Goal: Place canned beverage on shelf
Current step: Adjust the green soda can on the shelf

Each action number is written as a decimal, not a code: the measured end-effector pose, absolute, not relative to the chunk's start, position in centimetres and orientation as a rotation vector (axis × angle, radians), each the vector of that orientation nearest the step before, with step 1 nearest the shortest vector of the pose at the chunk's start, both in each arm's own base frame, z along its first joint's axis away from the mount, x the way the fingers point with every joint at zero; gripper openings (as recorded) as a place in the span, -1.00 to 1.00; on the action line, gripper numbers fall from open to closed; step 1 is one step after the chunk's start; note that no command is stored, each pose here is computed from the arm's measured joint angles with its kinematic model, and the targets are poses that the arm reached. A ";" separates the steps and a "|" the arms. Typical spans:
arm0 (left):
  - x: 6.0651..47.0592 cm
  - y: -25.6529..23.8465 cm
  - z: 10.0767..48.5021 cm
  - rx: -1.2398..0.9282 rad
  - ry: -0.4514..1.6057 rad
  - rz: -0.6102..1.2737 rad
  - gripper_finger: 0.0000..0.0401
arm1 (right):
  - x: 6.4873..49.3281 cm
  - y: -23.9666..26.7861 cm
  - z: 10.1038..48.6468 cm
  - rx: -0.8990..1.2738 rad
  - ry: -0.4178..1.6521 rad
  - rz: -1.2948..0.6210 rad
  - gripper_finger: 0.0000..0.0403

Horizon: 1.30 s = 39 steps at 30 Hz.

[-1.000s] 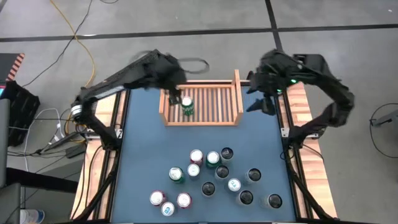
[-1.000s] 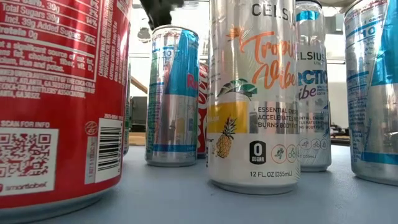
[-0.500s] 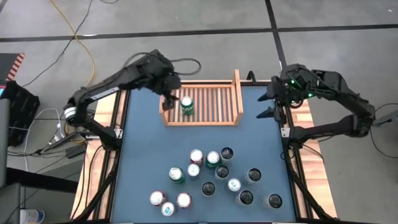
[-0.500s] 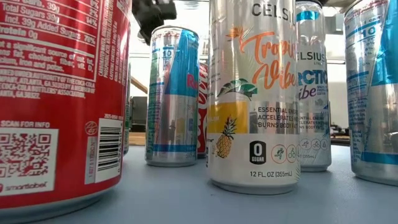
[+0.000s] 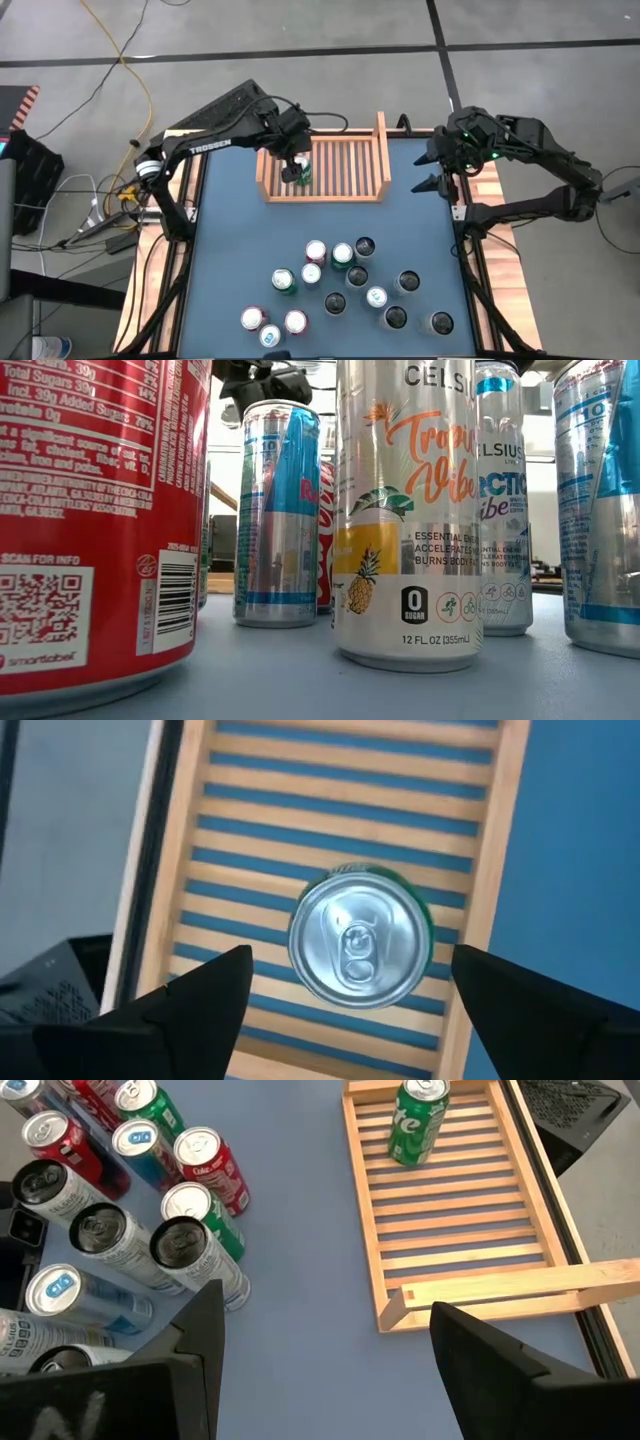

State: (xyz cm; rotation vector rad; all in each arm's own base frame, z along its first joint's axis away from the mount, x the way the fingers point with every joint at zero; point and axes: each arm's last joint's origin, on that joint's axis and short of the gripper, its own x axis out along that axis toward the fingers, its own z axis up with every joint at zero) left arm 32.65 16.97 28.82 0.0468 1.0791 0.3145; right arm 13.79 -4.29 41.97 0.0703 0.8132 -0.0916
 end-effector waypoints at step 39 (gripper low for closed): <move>33.0 18.4 28.5 0.043 1.001 0.269 0.65 | 13.8 -4.3 41.9 0.056 0.818 -0.084 0.30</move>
